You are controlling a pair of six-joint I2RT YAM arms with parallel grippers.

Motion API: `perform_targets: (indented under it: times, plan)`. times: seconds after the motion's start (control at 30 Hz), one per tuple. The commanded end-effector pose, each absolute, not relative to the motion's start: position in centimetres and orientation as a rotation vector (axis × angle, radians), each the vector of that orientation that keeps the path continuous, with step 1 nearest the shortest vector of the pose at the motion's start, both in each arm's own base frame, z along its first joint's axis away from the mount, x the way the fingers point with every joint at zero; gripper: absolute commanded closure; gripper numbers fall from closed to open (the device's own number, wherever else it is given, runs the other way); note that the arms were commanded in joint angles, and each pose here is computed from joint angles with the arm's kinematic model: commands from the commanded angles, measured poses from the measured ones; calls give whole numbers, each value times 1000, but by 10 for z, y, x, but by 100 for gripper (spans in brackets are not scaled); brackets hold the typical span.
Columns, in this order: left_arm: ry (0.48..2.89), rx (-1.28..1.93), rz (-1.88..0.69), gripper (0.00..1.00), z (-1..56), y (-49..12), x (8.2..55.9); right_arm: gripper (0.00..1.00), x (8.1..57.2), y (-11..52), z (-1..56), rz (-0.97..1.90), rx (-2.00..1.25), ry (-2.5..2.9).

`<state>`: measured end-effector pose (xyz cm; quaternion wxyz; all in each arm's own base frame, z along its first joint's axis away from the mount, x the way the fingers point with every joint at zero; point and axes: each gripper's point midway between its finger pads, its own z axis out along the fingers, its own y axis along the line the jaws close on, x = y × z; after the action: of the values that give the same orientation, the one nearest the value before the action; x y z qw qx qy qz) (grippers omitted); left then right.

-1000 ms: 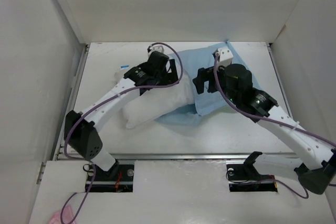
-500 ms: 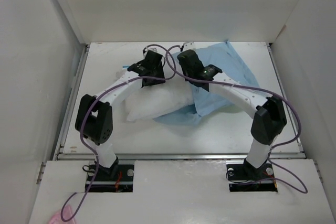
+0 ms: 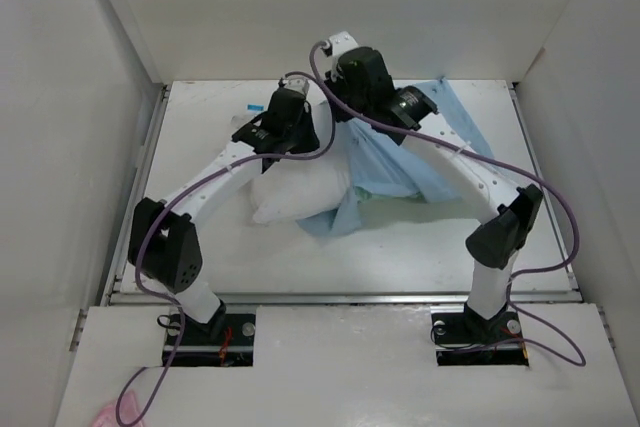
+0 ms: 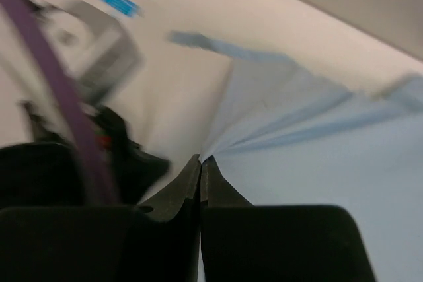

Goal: Put the pillow into the pillowcase

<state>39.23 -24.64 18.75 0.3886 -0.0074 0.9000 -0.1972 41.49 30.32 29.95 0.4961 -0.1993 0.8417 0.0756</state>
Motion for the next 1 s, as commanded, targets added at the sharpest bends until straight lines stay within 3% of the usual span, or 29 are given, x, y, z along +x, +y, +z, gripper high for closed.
perform_targets:
  times: [0.0, 0.07, 0.17, 0.27, 0.37, 0.53, 0.7, 0.8, 0.83, 0.93, 0.97]
  plan:
    - [1982, 179, -878, 100, 320, -306, 366, 100, 370, 387, 389, 649, -733, 1785]
    - [1849, 222, -939, 100, 375, -312, 347, 100, 355, 399, 440, 773, -778, 1654]
    - [1706, 136, -916, 100, 423, -294, 343, 100, 332, 416, 454, 923, -891, 1570]
    - [1734, -37, -794, 100, 398, -268, 357, 100, 314, 410, 463, 969, -925, 1529]
    - [1820, -317, -528, 100, 315, -221, 389, 100, 308, 393, 420, 916, -913, 1657]
    - [2052, -408, -502, 100, 175, -224, 386, 100, 294, 362, 280, 842, -807, 2021]
    - [2151, -283, -630, 100, 150, -264, 362, 88, 292, 357, 230, 818, -747, 2163]
    - [2200, -277, -576, 100, 153, -256, 355, 74, 296, 347, 230, 713, -708, 2191]
    - [2192, -287, -556, 74, 160, -249, 351, 71, 298, 342, 233, 685, -690, 2188]
    - [2213, -318, -490, 12, 168, -225, 332, 46, 302, 320, 271, 609, -608, 2113]
    - [2158, -344, -523, 0, 193, -216, 322, 22, 304, 314, 284, 585, -578, 2086]
